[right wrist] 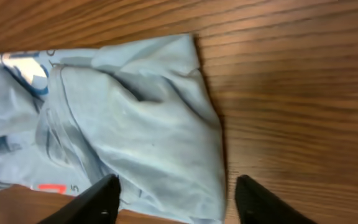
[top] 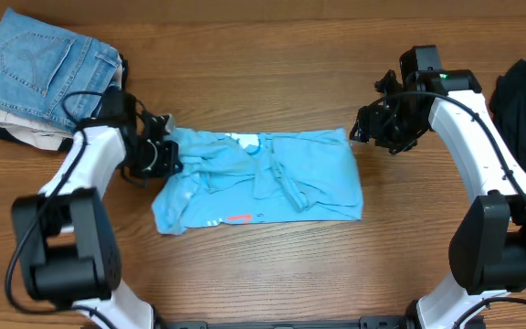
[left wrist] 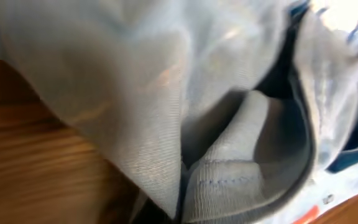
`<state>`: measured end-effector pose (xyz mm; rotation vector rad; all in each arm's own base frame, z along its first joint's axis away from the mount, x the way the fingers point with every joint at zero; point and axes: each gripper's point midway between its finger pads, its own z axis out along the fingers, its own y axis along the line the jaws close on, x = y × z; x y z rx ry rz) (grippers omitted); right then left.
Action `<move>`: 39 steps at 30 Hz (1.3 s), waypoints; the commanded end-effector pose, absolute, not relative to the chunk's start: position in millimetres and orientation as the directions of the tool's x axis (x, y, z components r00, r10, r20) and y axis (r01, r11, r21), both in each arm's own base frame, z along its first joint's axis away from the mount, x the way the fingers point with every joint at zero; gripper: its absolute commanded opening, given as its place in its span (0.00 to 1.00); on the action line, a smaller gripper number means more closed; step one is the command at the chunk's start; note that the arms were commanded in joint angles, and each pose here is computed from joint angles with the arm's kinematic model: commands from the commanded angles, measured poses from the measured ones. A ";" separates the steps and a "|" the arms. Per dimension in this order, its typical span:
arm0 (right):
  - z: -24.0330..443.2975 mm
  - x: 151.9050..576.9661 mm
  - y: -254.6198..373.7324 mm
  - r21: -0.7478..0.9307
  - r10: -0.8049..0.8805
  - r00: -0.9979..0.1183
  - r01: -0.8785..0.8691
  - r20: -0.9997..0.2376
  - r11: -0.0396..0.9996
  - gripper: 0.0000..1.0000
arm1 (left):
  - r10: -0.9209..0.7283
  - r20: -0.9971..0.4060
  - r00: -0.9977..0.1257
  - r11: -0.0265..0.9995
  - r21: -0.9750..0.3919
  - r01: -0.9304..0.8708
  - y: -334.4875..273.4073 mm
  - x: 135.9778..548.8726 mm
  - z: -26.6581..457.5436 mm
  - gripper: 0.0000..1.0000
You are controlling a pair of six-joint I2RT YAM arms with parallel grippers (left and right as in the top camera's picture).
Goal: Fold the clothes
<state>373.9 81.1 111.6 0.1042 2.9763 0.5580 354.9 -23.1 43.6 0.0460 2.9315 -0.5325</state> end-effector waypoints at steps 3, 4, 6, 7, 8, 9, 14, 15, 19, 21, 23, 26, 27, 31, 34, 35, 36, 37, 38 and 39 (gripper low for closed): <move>118.4 373.1 123.8 0.477 0.015 -0.993 -0.042 -0.116 0.878 0.15 | -0.068 -0.251 -0.966 0.968 -0.250 -0.003 16.2 371.8 106.9 0.04; 117.0 370.8 132.8 0.500 0.000 -0.993 -0.058 -0.116 0.864 0.06 | -0.071 -0.253 -0.965 0.971 -0.240 -0.008 20.4 373.0 114.6 0.04; 113.5 367.2 148.0 0.541 -0.025 -0.993 -0.085 -0.117 0.837 0.04 | -0.068 -0.267 -0.961 0.972 -0.236 -0.003 22.1 377.1 130.2 0.04; 111.1 365.0 153.9 0.562 -0.032 -0.993 -0.091 -0.115 0.822 0.04 | -0.068 -0.278 -0.958 0.972 -0.235 -0.001 22.5 379.8 138.0 0.04; 106.8 361.2 159.9 0.586 -0.039 -0.993 -0.096 -0.108 0.804 0.04 | -0.068 -0.292 -0.954 0.973 -0.232 0.002 23.2 383.2 146.5 0.04; 98.6 355.6 164.7 0.606 -0.047 -0.995 -0.094 -0.092 0.790 0.04 | -0.067 -0.308 -0.949 0.973 -0.230 0.006 23.8 386.8 156.2 0.04; 76.3 339.8 183.0 0.671 -0.081 -0.993 -0.120 -0.089 0.732 0.04 | -0.064 -0.340 -0.938 0.972 -0.235 0.019 17.2 393.9 178.8 0.04; 72.9 338.4 184.3 0.673 -0.084 -0.992 -0.125 -0.093 0.729 0.04 | -0.053 -0.339 -0.939 0.971 -0.235 0.030 12.2 393.5 180.6 0.04; 69.5 336.5 188.3 0.676 -0.094 -0.990 -0.138 -0.102 0.724 0.04 | 0.028 -0.343 -0.939 0.962 -0.245 0.118 -34.8 394.5 185.2 0.04; 69.6 337.2 188.4 0.676 -0.094 -0.990 -0.141 -0.105 0.724 0.04 | 0.079 -0.347 -0.935 0.957 -0.236 0.169 -61.6 393.5 185.2 0.04; 69.6 337.1 188.4 0.676 -0.094 -0.990 -0.140 -0.105 0.724 0.04 | 0.114 -0.357 -0.927 0.952 -0.229 0.205 -87.3 393.1 186.1 0.04; 75.4 339.4 188.1 0.704 -0.083 -0.991 -0.133 -0.105 0.698 0.04 | 0.155 -0.373 -0.915 0.935 -0.243 0.258 -123.6 389.9 188.5 0.04; 83.8 342.5 189.3 0.734 -0.075 -0.991 -0.133 -0.111 0.666 0.04 | 0.172 -0.375 -0.911 0.929 -0.244 0.277 -134.0 387.8 188.4 0.04; 133.0 381.9 172.4 0.731 -0.014 -0.975 -0.176 -0.222 0.659 0.04 | 0.237 -0.360 -0.903 0.912 -0.238 0.334 -173.1 379.8 177.4 0.04; 186.2 413.8 150.7 0.717 0.043 -0.948 -0.207 -0.314 0.665 0.04 | 0.280 -0.308 -0.909 0.901 -0.242 0.360 -198.3 374.7 153.0 0.04; 198.8 420.2 144.6 0.713 0.058 -0.940 -0.214 -0.337 0.667 0.04 | 0.290 -0.294 -0.911 0.898 -0.245 0.366 -202.6 373.5 146.7 0.04; 207.8 424.9 139.5 0.710 0.070 -0.933 -0.219 -0.354 0.670 0.04 | 0.301 -0.281 -0.911 0.896 -0.244 0.371 -206.6 372.2 140.4 0.04; 221.6 431.5 130.8 0.704 0.089 -0.921 -0.224 -0.378 0.673 0.04 | 0.314 -0.266 -0.912 0.893 -0.244 0.378 -211.5 370.8 132.9 0.04; 229.2 435.5 124.5 0.701 0.102 -0.914 -0.226 -0.393 0.677 0.04 | 0.327 -0.253 -0.911 0.889 -0.244 0.387 -217.1 369.5 125.6 0.04; 237.5 439.5 116.9 0.697 0.118 -0.905 -0.226 -0.408 0.681 0.04 | 0.341 -0.244 -0.908 0.883 -0.247 0.398 -223.9 368.5 118.3 0.04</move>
